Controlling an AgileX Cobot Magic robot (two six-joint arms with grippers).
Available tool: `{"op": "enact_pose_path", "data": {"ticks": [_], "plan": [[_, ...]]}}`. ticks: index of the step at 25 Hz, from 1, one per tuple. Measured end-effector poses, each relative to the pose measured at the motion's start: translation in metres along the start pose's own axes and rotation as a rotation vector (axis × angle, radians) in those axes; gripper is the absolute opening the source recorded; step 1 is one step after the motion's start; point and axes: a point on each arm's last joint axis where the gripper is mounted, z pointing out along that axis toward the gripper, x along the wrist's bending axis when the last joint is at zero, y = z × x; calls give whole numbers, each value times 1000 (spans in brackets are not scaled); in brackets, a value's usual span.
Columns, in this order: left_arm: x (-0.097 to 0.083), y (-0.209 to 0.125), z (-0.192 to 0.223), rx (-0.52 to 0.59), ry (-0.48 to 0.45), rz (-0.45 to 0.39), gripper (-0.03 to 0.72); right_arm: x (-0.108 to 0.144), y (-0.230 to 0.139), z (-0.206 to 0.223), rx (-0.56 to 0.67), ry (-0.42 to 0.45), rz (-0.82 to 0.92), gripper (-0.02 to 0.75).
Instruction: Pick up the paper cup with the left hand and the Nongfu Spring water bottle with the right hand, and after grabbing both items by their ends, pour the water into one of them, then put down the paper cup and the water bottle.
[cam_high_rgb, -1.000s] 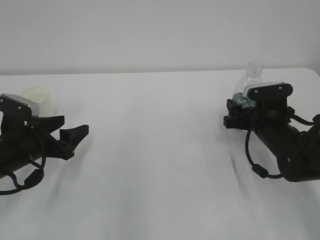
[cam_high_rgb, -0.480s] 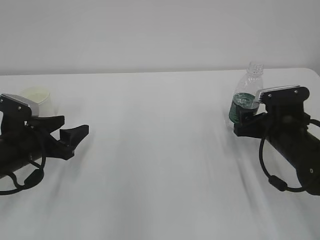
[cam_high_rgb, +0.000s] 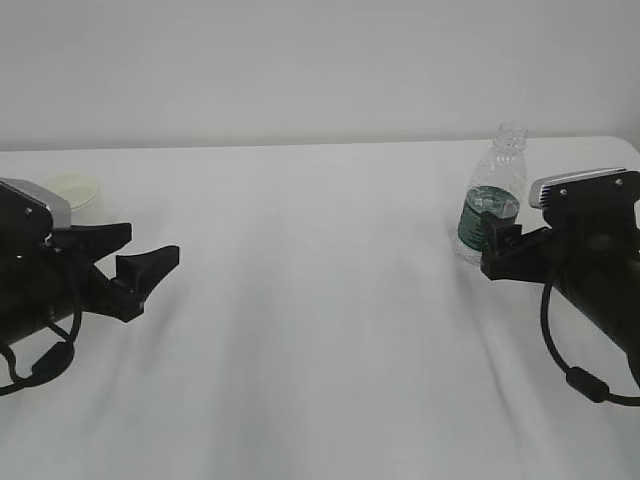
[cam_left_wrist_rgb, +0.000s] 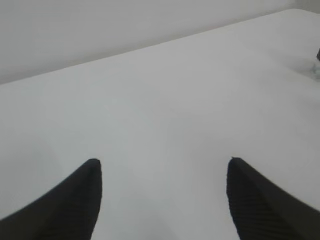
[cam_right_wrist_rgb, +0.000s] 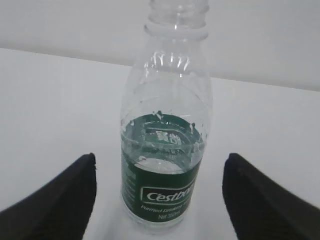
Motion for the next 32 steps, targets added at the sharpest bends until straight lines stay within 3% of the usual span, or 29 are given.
{"op": "enact_pose_path", "data": {"ticks": [11,23,32], "plan": [[-6,58,-27,-167,24,84,557,-3,26,-20,-15,12,0,588],[-9,121,-74,-273,171,124,557,-9,71,-46,-97,9,10,588],[-25,165,-136,-379,262,143,548,-14,102,-75,-130,13,18,588]]}}
